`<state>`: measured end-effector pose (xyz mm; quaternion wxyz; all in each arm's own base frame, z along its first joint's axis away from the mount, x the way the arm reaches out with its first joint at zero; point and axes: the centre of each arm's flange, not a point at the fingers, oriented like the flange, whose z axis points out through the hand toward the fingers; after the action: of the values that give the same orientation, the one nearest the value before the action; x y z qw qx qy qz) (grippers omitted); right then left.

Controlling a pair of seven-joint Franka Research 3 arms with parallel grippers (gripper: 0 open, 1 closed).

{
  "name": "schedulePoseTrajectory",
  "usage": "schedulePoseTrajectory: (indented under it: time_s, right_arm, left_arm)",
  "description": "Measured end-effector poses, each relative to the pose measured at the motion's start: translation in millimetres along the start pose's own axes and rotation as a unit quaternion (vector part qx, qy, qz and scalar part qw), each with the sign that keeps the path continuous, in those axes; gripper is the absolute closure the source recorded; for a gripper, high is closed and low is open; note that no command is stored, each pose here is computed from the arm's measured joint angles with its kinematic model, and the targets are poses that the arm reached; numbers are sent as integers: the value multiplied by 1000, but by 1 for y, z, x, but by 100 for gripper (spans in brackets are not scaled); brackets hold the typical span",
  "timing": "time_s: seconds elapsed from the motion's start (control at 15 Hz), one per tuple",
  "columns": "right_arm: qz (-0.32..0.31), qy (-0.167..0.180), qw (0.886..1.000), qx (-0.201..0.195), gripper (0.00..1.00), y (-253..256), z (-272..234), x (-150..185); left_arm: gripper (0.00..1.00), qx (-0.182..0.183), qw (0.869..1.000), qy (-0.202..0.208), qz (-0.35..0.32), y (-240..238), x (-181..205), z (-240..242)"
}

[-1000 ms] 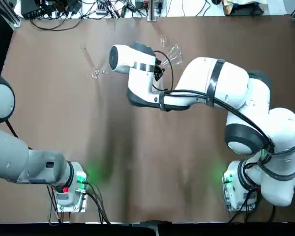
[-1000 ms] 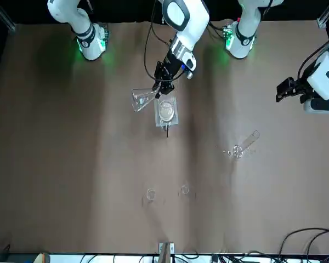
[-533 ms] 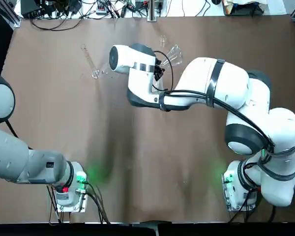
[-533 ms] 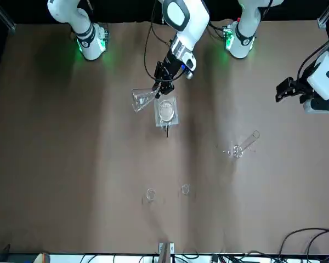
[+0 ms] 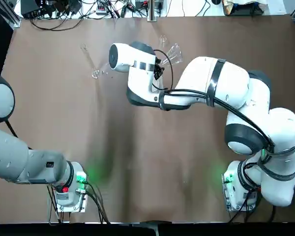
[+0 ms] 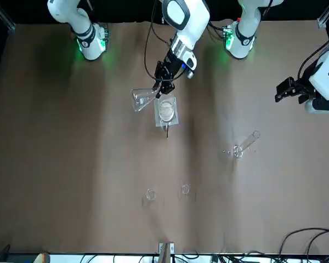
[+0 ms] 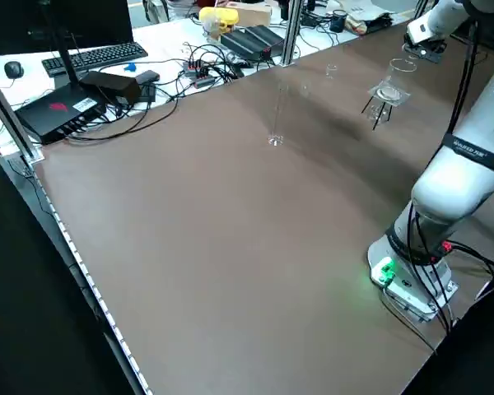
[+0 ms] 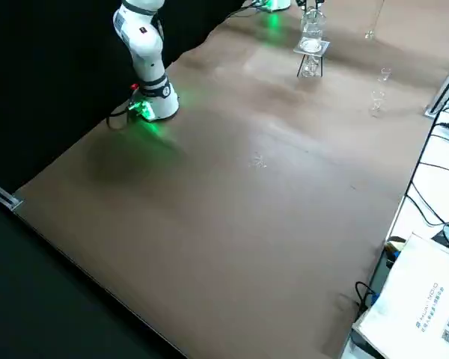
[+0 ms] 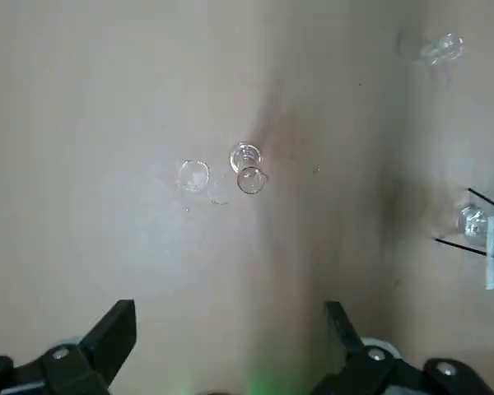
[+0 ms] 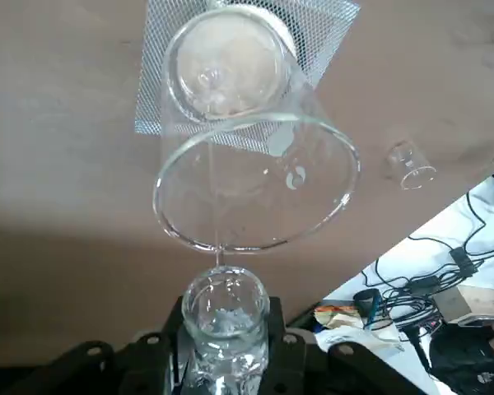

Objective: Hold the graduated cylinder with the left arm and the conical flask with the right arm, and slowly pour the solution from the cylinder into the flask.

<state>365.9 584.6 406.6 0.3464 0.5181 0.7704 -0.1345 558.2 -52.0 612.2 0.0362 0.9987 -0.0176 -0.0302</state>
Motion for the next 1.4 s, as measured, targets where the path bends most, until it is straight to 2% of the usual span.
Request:
schedulePoseTrajectory:
  time_s: [0.47, 0.53, 0.8, 1.0, 1.4]
  right_arm:
    - [25, 40, 998, 34, 61, 18, 4, -27]
    - [34, 60, 997, 43, 61, 25, 0, -47]
    - [50, 103, 992, 60, 61, 36, -10, -98]
    - [65, 139, 985, 79, 61, 46, -7, -139]
    - [104, 237, 957, 133, 61, 71, 30, -249]
  left_arm:
    - [0, -4, 1000, 0, -3, -3, 0, 0]
    - [0, -4, 1000, 0, -4, -3, 0, 0]
    - [0, -3, 1000, 1, -3, -3, 0, 0]
    - [0, 12, 1000, 1, -4, -6, 0, 0]
    - [0, 45, 999, 2, -2, -10, 1, -1]
